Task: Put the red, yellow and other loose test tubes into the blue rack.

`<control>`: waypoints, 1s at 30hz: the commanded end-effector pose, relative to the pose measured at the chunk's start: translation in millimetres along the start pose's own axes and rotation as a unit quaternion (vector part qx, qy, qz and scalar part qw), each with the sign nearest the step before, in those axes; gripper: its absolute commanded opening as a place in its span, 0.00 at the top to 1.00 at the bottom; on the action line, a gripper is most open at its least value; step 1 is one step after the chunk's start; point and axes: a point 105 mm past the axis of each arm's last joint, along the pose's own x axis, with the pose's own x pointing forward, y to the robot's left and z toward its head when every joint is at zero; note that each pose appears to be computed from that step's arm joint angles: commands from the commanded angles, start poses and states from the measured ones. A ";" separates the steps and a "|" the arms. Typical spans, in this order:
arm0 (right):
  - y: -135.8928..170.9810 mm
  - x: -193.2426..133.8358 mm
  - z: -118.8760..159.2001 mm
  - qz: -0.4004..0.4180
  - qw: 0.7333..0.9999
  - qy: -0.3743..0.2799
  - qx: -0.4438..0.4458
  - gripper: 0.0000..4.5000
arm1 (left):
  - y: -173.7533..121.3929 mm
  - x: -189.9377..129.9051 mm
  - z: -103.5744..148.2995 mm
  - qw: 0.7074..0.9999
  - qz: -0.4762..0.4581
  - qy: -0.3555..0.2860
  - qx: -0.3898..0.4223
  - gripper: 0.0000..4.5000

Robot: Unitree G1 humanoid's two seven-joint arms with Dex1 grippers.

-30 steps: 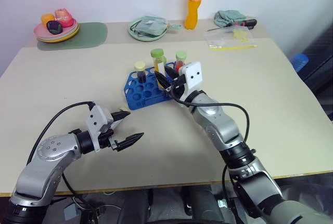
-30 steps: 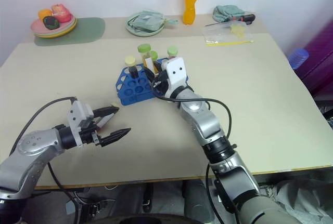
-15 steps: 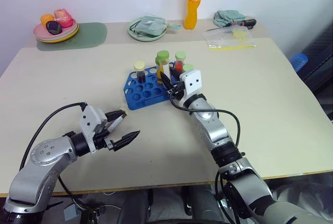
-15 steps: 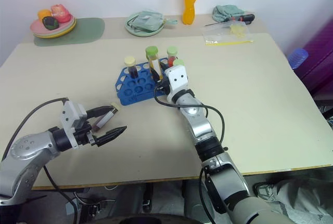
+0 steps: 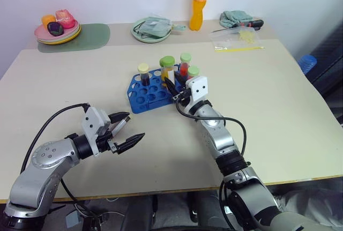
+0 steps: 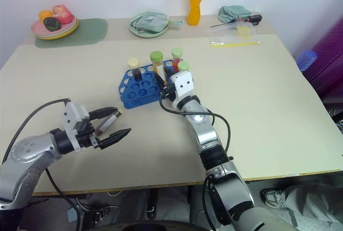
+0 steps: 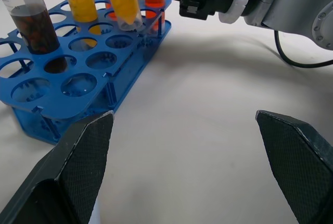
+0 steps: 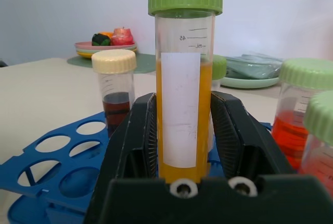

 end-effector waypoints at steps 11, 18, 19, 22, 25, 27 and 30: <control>-1.6 -6.0 6.7 -0.001 1.000 -0.017 0.002 0.63 | -0.4 -1.0 9.3 1.000 0.003 -0.013 0.015 0.00; -2.7 -10.8 7.3 -0.001 1.000 -0.018 -0.001 0.63 | -0.4 -0.6 9.2 1.000 0.001 -0.013 0.015 0.00; -3.3 -11.6 7.8 -0.002 1.000 -0.020 -0.002 0.63 | -0.3 -0.4 9.2 1.000 0.001 -0.013 0.015 0.00; -4.7 -13.4 8.2 -0.005 1.000 -0.020 -0.004 0.63 | -0.1 -0.4 9.3 1.000 0.000 -0.012 0.015 0.00; -5.6 -14.3 8.9 -0.006 1.000 -0.021 -0.006 0.63 | 0.0 -0.2 9.3 1.000 -0.001 -0.012 0.015 0.00; -6.2 -14.4 10.5 -0.007 1.000 -0.023 -0.008 0.63 | 0.3 -0.3 9.5 1.000 -0.001 -0.012 0.016 0.00; -6.5 -14.5 12.3 -0.006 1.000 -0.025 -0.009 0.63 | 0.7 -0.4 9.4 1.000 -0.001 -0.012 0.016 0.00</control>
